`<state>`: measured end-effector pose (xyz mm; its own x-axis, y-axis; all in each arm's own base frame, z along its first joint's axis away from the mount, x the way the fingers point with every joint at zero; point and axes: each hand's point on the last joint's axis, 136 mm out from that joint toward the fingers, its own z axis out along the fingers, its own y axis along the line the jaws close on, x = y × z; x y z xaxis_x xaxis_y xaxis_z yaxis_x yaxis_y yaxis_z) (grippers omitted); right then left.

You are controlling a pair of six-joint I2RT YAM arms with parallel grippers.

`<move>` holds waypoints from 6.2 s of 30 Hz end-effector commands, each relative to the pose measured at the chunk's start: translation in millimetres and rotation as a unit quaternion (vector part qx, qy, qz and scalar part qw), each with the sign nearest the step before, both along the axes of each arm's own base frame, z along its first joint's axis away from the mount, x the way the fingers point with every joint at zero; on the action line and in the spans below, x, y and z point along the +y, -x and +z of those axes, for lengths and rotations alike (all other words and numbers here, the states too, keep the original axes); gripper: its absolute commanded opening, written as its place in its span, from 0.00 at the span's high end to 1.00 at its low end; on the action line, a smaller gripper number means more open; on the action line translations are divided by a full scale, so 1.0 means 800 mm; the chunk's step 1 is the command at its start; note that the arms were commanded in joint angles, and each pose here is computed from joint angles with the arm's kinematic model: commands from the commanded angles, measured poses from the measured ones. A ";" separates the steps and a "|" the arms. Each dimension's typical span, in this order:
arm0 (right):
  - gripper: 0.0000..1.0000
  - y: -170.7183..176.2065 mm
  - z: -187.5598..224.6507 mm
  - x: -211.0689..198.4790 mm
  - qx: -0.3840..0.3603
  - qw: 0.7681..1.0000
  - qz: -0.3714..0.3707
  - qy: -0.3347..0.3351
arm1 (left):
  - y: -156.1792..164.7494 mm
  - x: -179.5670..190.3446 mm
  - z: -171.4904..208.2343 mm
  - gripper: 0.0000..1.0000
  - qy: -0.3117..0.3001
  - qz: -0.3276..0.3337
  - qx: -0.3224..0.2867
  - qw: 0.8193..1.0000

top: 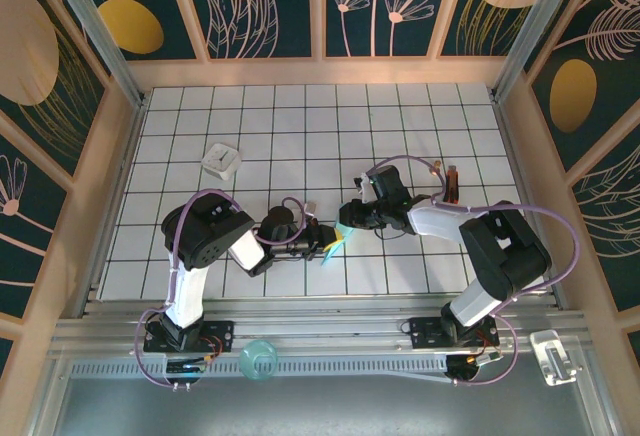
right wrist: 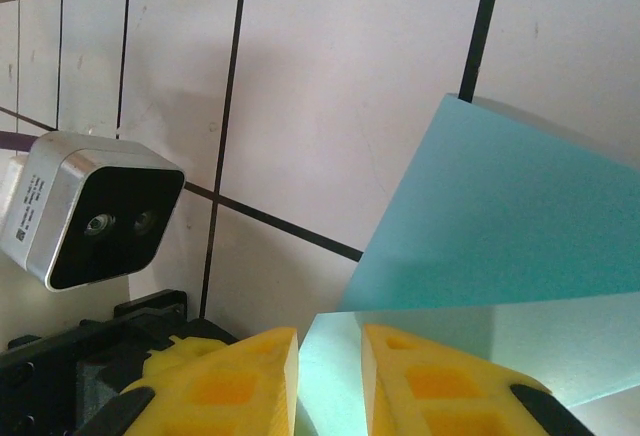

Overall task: Fold a paper plane with a square sheet of paper (pick it up from the middle)
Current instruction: Fold the wing for the fifth time at the center of the table.

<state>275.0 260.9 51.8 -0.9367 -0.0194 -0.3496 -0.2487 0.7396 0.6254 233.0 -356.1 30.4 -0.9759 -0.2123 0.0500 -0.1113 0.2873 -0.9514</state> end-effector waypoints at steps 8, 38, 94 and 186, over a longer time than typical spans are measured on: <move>0.77 0.013 0.000 0.011 0.001 1.000 0.023 -0.013 | 0.018 0.019 -0.051 1.00 -0.053 0.004 0.056 0.997; 0.78 0.004 -0.049 0.006 0.014 1.000 0.024 0.013 | 0.029 0.039 -0.082 1.00 -0.091 0.028 0.102 0.990; 0.79 0.023 -0.085 -0.012 0.057 0.996 0.025 0.057 | 0.035 -0.012 0.025 0.83 -0.184 -0.119 -0.176 0.960; 0.79 0.020 -0.092 -0.015 0.061 0.995 0.027 0.068 | 0.060 -0.004 0.008 0.76 -0.209 -0.173 -0.163 0.949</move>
<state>276.5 275.8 20.9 -0.9387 -0.0901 -0.3328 -0.2933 0.7161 0.6334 184.8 -364.3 49.4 -0.9422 0.1666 -0.2907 0.3326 0.5689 -0.7522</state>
